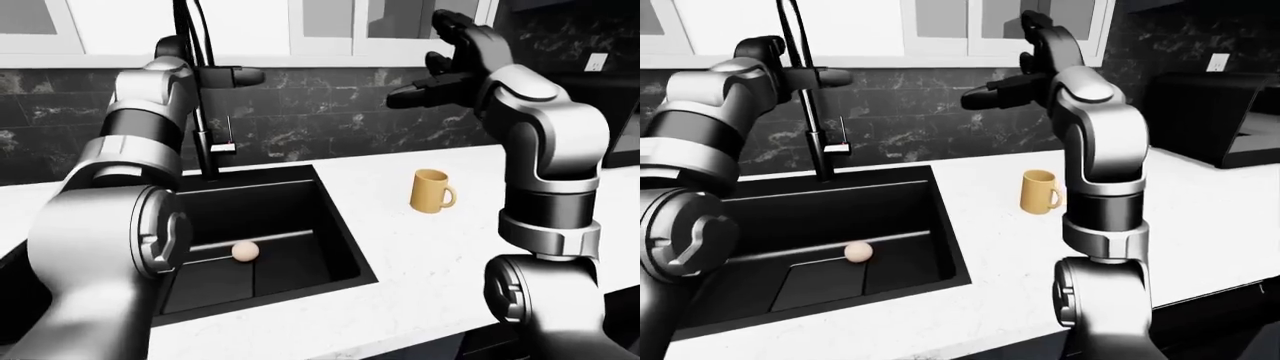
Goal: Turn the sink spout to the right.
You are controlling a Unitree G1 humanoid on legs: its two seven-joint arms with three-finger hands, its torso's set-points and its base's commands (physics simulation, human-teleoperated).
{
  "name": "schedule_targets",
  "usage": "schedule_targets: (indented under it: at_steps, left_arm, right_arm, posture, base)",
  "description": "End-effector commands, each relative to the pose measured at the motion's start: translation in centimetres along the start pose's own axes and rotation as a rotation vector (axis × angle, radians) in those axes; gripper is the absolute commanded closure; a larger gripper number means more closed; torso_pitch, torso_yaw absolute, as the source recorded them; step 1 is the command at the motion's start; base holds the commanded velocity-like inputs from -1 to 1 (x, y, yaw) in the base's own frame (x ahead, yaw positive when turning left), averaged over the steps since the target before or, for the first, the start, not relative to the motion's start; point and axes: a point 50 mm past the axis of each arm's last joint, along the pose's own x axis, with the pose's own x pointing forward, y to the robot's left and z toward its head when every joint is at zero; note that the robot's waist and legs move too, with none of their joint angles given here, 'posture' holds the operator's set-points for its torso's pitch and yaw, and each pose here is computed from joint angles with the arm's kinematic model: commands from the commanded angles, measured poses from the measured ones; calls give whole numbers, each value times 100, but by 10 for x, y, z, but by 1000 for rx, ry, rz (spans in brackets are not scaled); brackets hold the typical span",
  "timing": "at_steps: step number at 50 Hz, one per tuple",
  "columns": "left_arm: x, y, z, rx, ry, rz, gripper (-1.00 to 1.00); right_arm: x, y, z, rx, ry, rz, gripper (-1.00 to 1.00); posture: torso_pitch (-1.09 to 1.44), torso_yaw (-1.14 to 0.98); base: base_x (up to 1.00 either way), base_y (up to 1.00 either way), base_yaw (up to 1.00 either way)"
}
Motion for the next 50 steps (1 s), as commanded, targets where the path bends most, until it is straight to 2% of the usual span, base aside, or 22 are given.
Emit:
schedule_targets:
  at_steps: [1, 23, 36, 50]
  left_arm:
    - [-8, -2, 27, -15, -105, -4, -100]
    - [-7, -38, 14, -9, -88, -82, -100]
    - [-15, -63, 22, 10, -109, -124, -100]
    - [-23, -79, 30, 28, -125, -158, -100]
  right_arm:
    - [-4, -2, 19, -10, -80, -14, -100]
    - [-6, -3, 16, -6, -81, -16, -100]
    - [-9, -6, 15, 0, -82, -20, -100]
    - [-11, -7, 16, 2, -84, -20, -100]
  posture:
    - [-62, 0]
    - [-62, 0]
    - [-62, 0]
    - [-62, 0]
  base:
    - [0, 0, 0]
    - [0, 0, 0]
    - [0, 0, 0]
    - [0, 0, 0]
